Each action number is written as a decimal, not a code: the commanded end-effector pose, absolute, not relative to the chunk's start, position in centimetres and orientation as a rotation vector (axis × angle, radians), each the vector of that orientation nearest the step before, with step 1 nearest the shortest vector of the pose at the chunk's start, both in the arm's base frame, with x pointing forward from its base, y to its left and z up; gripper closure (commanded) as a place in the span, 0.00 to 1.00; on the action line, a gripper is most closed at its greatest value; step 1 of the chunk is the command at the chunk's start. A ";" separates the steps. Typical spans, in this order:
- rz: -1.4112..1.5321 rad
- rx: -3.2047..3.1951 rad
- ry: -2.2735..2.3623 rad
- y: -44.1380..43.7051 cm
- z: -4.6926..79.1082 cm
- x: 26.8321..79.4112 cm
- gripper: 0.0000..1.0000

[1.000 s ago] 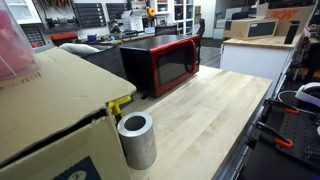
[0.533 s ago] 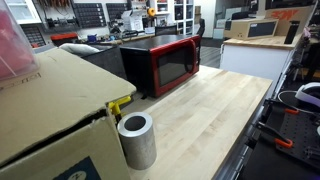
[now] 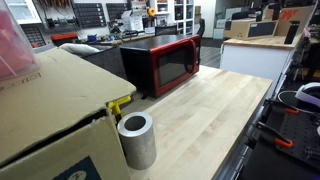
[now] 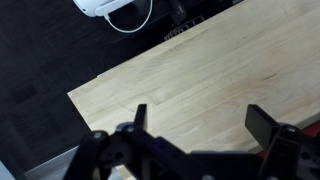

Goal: Open the microwave.

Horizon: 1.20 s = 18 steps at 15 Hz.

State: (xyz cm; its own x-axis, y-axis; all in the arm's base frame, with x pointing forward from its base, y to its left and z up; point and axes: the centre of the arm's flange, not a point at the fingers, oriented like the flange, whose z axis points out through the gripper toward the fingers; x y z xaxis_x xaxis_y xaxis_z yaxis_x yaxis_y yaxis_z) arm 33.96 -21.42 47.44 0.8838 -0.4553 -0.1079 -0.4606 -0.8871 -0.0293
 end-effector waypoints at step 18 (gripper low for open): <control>-0.299 -3.204 0.746 -19.5 40.9 54.5 0.00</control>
State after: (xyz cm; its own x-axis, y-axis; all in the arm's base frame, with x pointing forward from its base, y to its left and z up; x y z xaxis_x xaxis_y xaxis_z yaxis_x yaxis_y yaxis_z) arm 50.42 -19.82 40.85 0.8722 -0.4583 0.1712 -0.4750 -0.8770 0.0720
